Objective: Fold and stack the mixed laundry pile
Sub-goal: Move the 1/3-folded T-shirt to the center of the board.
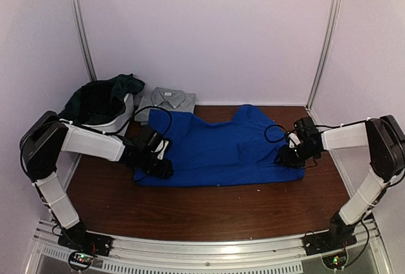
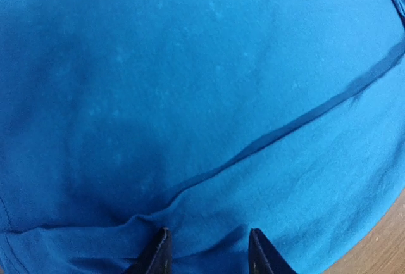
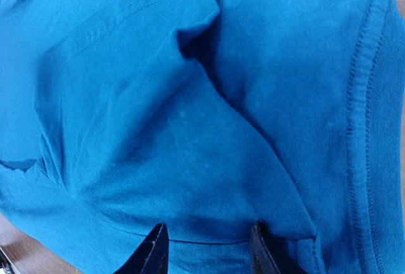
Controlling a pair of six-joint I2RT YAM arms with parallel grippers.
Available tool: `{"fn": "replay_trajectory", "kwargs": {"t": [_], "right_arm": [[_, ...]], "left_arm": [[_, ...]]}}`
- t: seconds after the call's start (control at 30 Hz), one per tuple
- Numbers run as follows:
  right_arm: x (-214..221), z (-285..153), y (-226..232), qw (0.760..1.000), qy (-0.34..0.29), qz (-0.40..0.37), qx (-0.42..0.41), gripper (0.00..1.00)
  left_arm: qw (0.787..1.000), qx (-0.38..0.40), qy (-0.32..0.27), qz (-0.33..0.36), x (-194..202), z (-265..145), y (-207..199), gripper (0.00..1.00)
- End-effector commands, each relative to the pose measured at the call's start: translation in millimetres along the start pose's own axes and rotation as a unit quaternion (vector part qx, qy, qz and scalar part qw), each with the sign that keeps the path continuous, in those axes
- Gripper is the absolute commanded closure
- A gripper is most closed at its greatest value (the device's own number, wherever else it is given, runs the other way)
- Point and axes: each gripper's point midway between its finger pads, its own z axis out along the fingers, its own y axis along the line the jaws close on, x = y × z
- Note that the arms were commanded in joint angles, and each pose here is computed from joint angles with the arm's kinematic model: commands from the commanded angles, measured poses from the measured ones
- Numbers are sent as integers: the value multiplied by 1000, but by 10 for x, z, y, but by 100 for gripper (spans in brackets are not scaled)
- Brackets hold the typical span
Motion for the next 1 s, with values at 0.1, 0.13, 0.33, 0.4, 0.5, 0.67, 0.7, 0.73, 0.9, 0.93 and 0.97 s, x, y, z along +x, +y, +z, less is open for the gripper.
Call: {"fn": "replay_trajectory", "kwargs": {"t": [0.1,0.13,0.33,0.4,0.5,0.67,0.7,0.73,0.9,0.93,0.97], "right_arm": [[670,-201,-226,996,51,68,30,55],[715,-249,-219,996,48,75,29,55],[1044,-495,-263,991,47,119,30,54],[1147,-555,-255,990,48,132,29,53],[1263,-650,-253,989,49,140,28,52],[1352,-739,-191,988,54,145,7,52],[1309,-761,-145,989,49,139,-3,52],[1236,-792,-99,991,40,129,-10,52],[653,-908,74,998,-24,60,-8,48],[523,-918,118,998,-33,49,-7,49],[442,-886,150,999,-35,36,-7,50]], "left_arm": [[996,-25,85,-6,812,-81,23,58],[996,-24,91,-6,887,-98,-3,58],[992,-24,126,-14,1349,-175,-165,58],[990,-25,137,-22,1485,-199,-176,58],[988,-27,145,-35,1618,-250,-134,58],[991,-12,131,-33,1583,-411,-154,57],[992,-3,121,-24,1512,-449,-196,56],[994,1,109,-15,1430,-488,-226,55],[997,-21,62,28,937,-615,-250,45],[997,-25,61,30,881,-615,-242,45],[998,-26,57,32,818,-613,-245,45]]}}
